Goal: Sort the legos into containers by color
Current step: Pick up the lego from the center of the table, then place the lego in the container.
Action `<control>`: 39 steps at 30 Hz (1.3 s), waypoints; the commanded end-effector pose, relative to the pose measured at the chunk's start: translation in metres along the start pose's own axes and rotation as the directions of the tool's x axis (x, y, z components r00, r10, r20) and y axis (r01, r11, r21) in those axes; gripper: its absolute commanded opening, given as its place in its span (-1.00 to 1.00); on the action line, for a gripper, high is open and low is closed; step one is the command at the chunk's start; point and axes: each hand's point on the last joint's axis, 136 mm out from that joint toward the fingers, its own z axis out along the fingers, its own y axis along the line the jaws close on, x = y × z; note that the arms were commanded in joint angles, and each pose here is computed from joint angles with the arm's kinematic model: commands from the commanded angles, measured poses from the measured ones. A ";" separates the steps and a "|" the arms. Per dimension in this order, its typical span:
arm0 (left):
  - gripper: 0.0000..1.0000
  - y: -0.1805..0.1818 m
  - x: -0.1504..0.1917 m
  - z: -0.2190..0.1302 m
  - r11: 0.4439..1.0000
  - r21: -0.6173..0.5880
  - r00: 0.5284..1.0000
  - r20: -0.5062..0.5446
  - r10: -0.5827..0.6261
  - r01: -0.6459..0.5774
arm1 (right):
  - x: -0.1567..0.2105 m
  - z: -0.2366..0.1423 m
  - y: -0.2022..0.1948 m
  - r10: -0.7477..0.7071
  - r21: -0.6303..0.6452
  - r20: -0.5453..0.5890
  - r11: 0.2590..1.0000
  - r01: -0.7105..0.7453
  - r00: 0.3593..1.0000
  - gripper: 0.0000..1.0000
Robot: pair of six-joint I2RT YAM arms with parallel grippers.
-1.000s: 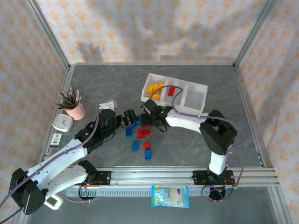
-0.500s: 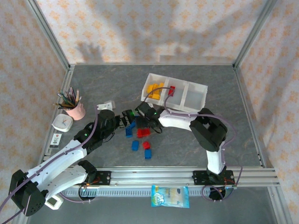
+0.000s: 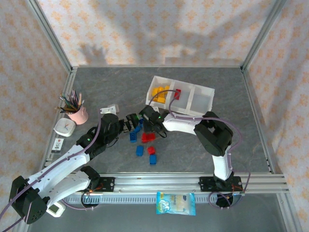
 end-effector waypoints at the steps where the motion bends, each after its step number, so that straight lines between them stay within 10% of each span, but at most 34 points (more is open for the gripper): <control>1: 0.98 -0.005 -0.006 -0.002 1.000 0.013 1.000 0.002 -0.016 0.016 | -0.014 -0.018 -0.015 0.040 0.029 0.045 0.999 -0.042 0.998 -0.04; 17: 0.98 -0.049 -0.004 0.017 0.990 0.139 0.999 -0.049 0.021 -0.014 | -0.097 -0.079 -0.113 0.217 0.093 0.214 0.966 -0.241 0.952 -0.10; 39: 0.98 -0.086 -0.008 0.056 0.982 0.177 0.994 -0.067 0.083 -0.070 | -0.183 -0.033 -0.200 0.256 0.248 0.298 0.910 -0.333 0.920 0.17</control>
